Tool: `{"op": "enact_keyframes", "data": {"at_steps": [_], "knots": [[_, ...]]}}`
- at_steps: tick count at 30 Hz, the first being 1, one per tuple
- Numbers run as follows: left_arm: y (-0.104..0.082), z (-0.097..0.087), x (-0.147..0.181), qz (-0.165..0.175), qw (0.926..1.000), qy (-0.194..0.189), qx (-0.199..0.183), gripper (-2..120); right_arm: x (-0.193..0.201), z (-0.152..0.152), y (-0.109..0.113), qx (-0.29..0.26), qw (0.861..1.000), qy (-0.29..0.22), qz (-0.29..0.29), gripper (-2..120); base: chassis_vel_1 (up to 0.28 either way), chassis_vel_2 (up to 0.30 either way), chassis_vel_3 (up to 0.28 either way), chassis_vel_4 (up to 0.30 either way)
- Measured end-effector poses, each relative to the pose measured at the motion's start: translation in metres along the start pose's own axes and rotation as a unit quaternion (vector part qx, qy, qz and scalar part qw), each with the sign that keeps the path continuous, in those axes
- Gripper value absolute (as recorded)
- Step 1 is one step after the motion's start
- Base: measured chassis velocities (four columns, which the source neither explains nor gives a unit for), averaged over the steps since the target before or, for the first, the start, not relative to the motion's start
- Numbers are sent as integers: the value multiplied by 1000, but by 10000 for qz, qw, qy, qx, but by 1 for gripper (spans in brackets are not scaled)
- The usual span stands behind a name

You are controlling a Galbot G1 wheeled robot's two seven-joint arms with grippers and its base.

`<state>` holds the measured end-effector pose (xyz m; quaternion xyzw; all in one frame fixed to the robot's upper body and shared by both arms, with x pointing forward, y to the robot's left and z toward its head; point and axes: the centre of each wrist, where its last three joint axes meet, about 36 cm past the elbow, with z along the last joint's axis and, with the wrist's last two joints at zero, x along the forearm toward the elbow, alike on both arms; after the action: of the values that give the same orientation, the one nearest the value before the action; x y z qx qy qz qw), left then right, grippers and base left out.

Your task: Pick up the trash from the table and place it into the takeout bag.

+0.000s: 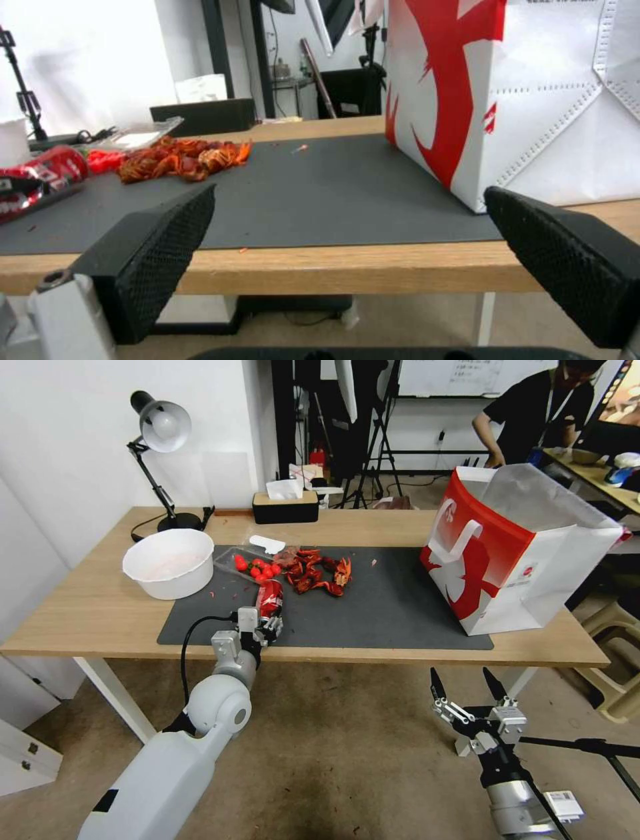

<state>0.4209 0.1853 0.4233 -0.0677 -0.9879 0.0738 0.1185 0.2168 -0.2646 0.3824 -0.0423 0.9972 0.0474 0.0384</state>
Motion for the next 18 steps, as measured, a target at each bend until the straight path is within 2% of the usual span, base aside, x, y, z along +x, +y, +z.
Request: {"op": "enact_keyframes", "data": {"at_steps": [2, 3, 4, 5, 6, 8, 10, 12, 13, 15, 16, 18], "knots": [[3, -1, 0, 71, 9999, -144, 38, 47, 0, 0, 0, 0, 10000, 0, -2, 100, 0, 0, 0, 0], [8, -4, -1, 293, 9986, -423, 134, 47, 0, 0, 0, -3, 10000, -2, -4, 100, 0, 0, 0, 0], [8, -4, -1, 293, 9986, -423, 134, 47, 0, 0, 0, -3, 10000, -2, -4, 100, 0, 0, 0, 0], [11, -7, -1, 494, 9967, -614, 202, 47, 0, 0, 0, -6, 10000, -3, -4, 100, 0, 0, 0, 0], [14, -12, -3, 831, 9924, -852, 303, 47, 0, -1, 0, -9, 10000, -10, -7, 100, 0, 0, 0, 0], [17, -23, -9, 1269, 9847, -1140, 349, 47, 0, -2, 0, -13, 10000, -20, -9, 100, 0, 0, 0, 0], [17, -25, -10, 1359, 9830, -1189, 343, 47, 0, -2, 0, -14, 10000, -21, -8, 100, 0, 0, 0, 0], [18, -36, -18, 1779, 9743, -1347, 321, 47, 1, -2, 1, -18, 10000, -17, -2, 100, 0, 0, 0, 0], [18, -36, -18, 1779, 9743, -1347, 321, 47, 1, -2, 1, -18, 10000, -17, -2, 100, 0, 0, 0, 0], [17, -50, -30, 2188, 9643, -1472, 241, 47, 2, -3, 1, -10, 10000, -17, -2, 100, 0, 0, 0, 0], [17, -50, -30, 2188, 9643, -1472, 241, 47, 2, -3, 1, -10, 10000, -17, -2, 100, 0, 0, 0, 0], [12, -71, -49, 2513, 9544, -1606, 113, 47, 2, -4, 2, 7, 10000, -22, -2, 100, 0, 0, 0, 0]]}}
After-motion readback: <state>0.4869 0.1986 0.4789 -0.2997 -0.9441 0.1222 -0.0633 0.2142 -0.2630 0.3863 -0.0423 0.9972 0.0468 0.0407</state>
